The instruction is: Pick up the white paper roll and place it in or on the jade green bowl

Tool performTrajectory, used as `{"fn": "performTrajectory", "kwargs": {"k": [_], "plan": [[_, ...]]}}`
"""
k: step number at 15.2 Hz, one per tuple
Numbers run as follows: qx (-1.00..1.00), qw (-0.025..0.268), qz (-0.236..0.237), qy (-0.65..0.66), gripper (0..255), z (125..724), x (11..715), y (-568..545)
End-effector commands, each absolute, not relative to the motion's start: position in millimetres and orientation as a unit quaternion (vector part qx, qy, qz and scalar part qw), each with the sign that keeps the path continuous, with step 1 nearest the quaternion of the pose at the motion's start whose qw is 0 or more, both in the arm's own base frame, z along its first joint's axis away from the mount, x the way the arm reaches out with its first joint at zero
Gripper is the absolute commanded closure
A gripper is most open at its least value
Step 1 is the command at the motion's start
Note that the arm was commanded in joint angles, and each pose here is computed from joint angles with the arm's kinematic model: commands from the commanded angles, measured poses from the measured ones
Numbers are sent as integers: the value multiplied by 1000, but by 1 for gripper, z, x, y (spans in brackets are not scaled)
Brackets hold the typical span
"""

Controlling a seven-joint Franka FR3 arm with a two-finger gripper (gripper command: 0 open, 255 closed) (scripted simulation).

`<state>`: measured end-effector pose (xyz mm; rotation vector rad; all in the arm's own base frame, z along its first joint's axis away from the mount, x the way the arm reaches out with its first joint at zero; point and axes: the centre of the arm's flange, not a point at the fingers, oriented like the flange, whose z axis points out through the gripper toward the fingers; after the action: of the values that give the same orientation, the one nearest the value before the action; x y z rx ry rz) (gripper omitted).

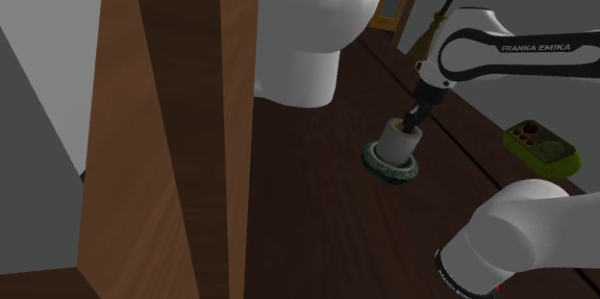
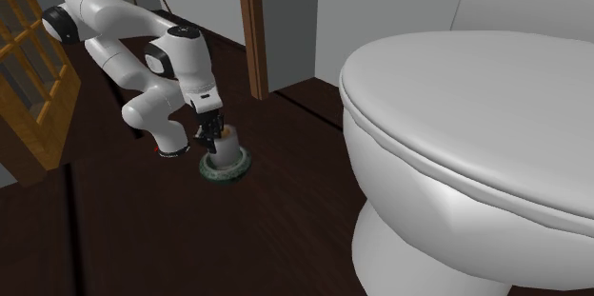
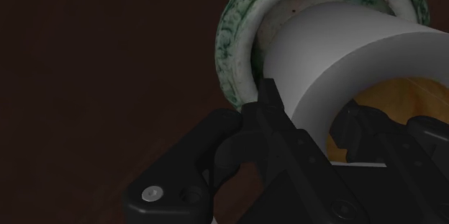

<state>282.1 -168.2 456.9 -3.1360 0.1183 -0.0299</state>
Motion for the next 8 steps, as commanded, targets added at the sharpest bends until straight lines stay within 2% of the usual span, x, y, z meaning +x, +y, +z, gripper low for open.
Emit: {"fn": "performTrajectory", "kwargs": {"k": [1, 7, 8], "plan": [[-999, 1, -10, 38, 255, 455, 282, -168], [-999, 1, -10, 38, 255, 455, 282, -168], [-999, 1, -10, 38, 0, 455, 283, -168]]}}
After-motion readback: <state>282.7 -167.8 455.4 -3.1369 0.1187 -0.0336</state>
